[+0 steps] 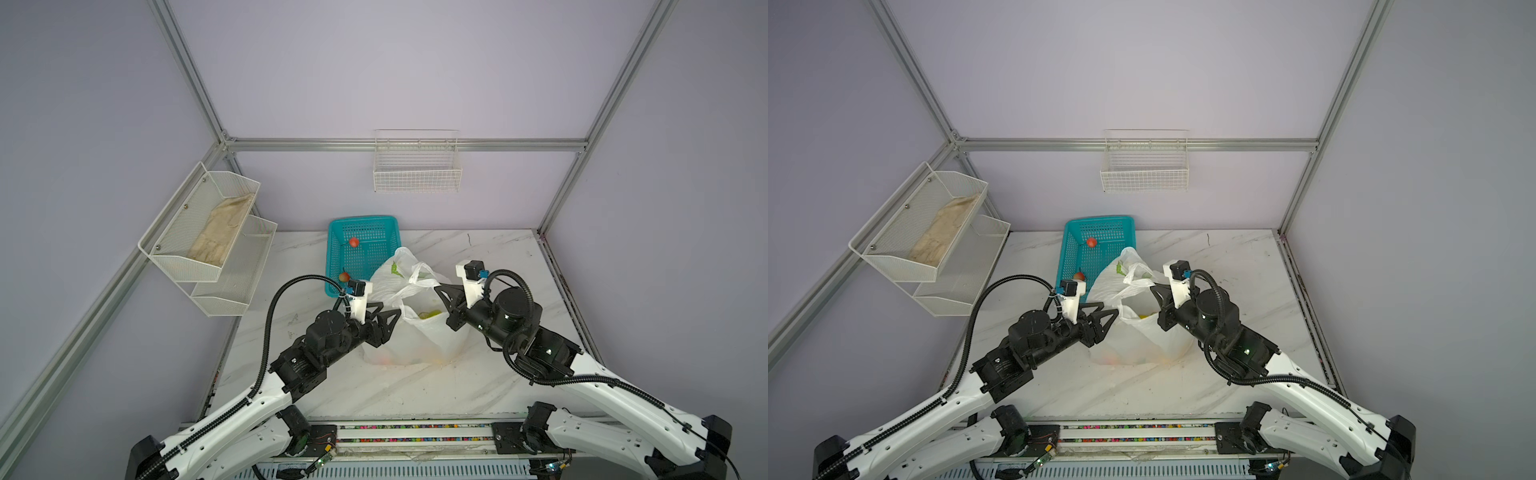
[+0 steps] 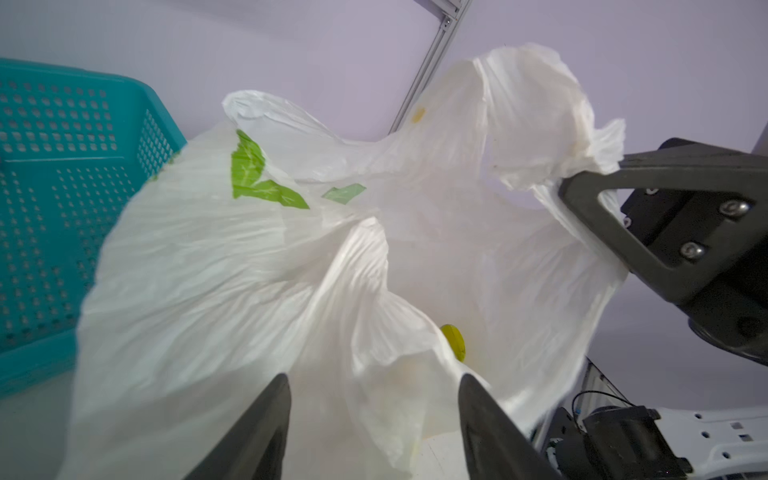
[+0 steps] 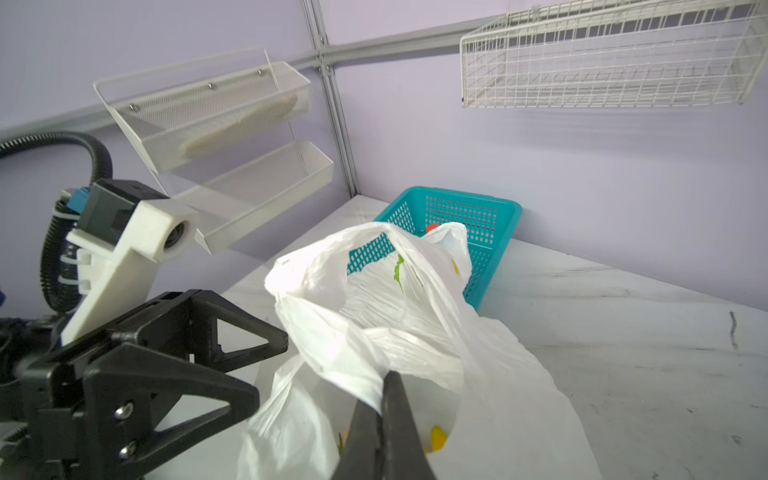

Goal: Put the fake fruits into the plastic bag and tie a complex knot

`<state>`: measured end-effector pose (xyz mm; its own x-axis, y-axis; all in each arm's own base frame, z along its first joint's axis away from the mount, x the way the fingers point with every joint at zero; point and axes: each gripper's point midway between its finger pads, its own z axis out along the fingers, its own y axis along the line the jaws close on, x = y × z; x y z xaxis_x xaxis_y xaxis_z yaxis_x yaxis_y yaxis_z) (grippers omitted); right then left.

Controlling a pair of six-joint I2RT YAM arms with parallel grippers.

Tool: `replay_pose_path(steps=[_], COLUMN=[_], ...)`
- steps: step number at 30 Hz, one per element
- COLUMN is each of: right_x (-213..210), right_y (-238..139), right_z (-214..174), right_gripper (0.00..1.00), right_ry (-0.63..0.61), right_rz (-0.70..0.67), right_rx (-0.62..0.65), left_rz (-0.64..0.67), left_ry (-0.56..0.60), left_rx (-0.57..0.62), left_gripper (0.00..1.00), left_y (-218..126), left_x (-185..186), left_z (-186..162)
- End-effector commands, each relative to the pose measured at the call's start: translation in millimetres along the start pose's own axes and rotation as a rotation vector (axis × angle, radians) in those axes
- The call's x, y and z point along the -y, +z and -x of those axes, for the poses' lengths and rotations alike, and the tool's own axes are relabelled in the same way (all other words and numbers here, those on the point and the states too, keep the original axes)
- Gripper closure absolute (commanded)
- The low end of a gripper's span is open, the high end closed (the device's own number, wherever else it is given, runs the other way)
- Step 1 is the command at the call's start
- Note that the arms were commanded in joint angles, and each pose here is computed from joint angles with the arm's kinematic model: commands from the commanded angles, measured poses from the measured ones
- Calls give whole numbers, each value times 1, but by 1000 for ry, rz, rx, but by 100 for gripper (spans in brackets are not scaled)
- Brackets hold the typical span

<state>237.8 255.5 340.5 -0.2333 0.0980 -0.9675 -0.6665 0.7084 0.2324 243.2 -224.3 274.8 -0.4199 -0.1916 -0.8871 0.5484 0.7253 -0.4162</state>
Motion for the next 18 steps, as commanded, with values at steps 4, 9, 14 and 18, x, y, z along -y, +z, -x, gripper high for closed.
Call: replay_pose_path(steps=[4,9,14,18], right_x=[2,11,19,22], right_y=[-18,-17,-20,-22], right_z=[20,13,12,14], right_gripper=[100,100,100,100], right_ry=[229,294,333,348], right_rz=[31,-11,-44,-59], right_rx=[164,162,181,193], left_rz=[111,47,5,-27], left_ry=[147,235,278,309], left_rx=[42,-103,-212,-255], left_gripper=[34,34,34,33], left_y=[-6,18,37,45], left_x=[-1,22,33,40], left_z=[55,61,56,58])
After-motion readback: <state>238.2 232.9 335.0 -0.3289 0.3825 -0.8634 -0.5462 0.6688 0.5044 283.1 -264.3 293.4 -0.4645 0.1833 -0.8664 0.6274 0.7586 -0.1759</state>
